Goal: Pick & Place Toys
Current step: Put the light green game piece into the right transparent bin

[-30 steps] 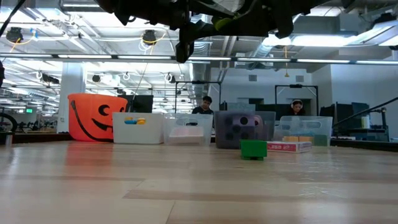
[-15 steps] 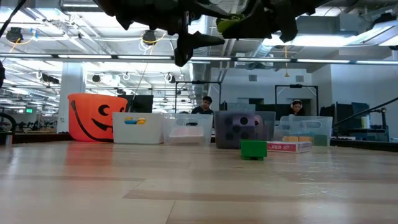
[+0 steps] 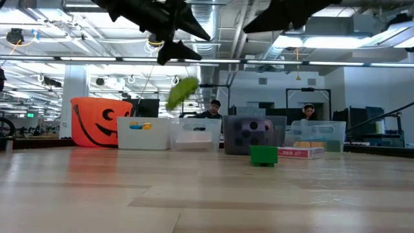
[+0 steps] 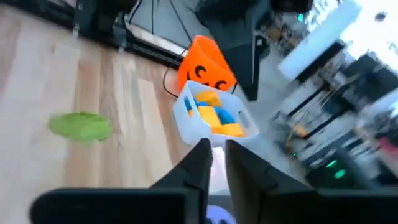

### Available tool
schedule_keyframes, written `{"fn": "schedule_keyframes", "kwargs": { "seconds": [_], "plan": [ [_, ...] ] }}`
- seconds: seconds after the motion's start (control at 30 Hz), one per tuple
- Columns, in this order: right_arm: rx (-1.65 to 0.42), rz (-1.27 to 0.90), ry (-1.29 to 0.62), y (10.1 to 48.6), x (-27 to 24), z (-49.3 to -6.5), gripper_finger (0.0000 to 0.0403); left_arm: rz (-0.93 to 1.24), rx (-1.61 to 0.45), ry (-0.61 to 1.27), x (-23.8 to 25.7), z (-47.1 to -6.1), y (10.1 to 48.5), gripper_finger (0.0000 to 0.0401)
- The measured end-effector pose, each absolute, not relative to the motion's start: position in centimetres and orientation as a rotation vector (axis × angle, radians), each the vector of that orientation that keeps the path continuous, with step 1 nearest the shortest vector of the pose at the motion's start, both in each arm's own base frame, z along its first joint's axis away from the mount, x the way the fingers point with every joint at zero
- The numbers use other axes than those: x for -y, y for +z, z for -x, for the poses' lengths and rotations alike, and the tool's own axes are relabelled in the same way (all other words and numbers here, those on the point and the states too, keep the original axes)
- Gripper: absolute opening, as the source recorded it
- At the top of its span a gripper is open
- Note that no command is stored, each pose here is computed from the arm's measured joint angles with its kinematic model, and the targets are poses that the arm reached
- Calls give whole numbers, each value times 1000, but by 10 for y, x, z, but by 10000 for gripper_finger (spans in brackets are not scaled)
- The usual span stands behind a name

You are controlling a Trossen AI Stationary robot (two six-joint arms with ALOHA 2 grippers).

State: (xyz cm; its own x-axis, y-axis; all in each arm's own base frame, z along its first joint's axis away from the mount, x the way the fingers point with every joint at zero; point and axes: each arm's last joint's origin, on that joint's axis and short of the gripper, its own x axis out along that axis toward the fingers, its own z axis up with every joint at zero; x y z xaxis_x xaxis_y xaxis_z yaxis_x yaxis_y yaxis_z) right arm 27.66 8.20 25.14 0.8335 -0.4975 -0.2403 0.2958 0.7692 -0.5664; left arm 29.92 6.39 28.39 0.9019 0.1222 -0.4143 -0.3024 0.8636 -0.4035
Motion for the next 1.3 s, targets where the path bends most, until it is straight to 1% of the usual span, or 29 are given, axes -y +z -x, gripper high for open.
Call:
{"fn": "schedule_keyframes", "kwargs": {
  "seconds": [0.17,0.27,0.33,0.4,0.5,0.57,0.7,0.77,0.83,0.93,1.03,1.17,1.3],
  "plan": [
    [-411,331,-471,249,-76,-270,16,396,-420,241,-62,-295,285,260],
    [-458,229,-458,242,-72,-269,12,354,-507,211,-56,-293,274,255],
    [-478,178,-443,239,-70,-269,17,328,-546,190,-51,-292,258,252],
    [-501,147,-443,237,-67,-268,31,332,-587,183,-46,-288,241,250],
    [-507,138,-454,236,-65,-268,63,330,-572,141,-32,-286,228,252],
    [-500,141,-457,237,-64,-269,86,265,-601,87,-17,-283,218,254],
    [-492,135,-466,238,-59,-271,140,50,-616,-38,14,-279,207,260],
    [-490,122,-475,238,-57,-271,168,1,-655,-26,25,-275,198,266],
    [-491,119,-477,238,-55,-272,195,-24,-651,7,34,-272,196,274],
    [-493,114,-477,238,-53,-272,231,-18,-650,87,41,-269,194,288],
    [-495,110,-480,238,-51,-273,256,20,-641,125,44,-269,194,306],
    [-495,106,-490,238,-49,-273,266,181,-658,192,44,-271,187,334],
    [-495,107,-488,238,-49,-273,266,304,-709,236,47,-276,170,365]
  ]
}}
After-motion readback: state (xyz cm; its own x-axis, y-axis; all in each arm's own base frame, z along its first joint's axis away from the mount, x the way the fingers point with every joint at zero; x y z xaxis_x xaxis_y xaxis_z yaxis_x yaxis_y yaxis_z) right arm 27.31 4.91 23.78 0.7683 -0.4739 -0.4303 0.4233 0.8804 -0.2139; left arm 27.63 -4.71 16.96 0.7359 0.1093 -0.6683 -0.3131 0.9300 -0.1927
